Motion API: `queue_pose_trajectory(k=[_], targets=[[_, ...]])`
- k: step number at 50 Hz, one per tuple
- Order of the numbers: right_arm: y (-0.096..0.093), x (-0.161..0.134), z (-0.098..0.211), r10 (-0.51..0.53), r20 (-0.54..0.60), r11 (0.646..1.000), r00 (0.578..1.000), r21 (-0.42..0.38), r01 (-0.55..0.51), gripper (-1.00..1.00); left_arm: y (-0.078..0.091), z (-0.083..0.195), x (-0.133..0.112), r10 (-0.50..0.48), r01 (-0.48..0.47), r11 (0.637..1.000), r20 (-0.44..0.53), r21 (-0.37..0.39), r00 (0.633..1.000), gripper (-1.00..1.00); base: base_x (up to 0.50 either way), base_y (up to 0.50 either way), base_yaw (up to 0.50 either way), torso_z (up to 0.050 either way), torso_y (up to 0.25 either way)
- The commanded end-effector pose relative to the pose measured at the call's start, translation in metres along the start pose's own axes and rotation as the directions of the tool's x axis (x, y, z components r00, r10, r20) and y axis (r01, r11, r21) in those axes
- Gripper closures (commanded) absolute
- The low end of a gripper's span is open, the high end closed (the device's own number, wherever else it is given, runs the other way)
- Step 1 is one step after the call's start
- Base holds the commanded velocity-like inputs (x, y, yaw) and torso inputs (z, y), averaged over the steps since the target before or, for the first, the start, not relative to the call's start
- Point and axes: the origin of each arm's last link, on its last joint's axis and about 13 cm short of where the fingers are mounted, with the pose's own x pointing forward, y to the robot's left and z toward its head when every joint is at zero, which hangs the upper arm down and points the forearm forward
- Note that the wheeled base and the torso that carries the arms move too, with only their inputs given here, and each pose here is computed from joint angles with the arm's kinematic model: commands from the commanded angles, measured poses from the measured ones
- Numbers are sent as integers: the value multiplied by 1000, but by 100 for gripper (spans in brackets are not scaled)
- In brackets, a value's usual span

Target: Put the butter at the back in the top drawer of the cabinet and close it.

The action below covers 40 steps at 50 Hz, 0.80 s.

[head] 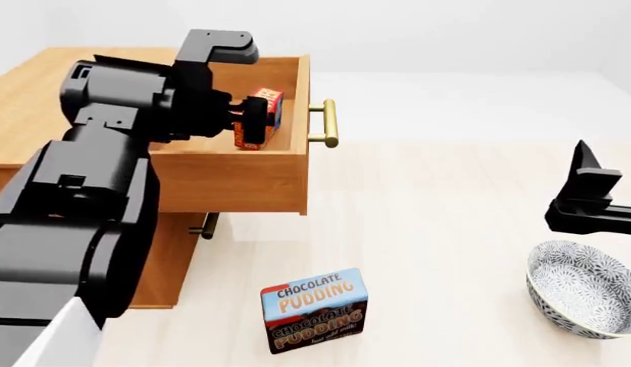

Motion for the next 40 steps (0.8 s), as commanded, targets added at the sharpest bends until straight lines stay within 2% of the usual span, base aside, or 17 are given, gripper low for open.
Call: queue_pose_trajectory(k=[1,19,20,40], targets=[[0,1,-1,3,-4,1000,1000,-1,-3,-100,-7,-20,13,-55,52,998,-89,-39,995,100,0,0,0,0,0],[0,0,-1,3,-5,1000,1000,1,-3,-100,-7,-17,11,-74,71,997,-83,-42,994,100,-1,0,-1,0,0],[0,0,-1,2,-5,1000,1000,1,-2,-100,-7,-17,10,-76,73,996,-83,-45,994,-100,0,0,0,0,0],[0,-1,0,6,-6,1000,1000,2,-5,-100,-5,-10,5,-70,67,996,-47,-62,996,-100,0,0,0,0,0]])
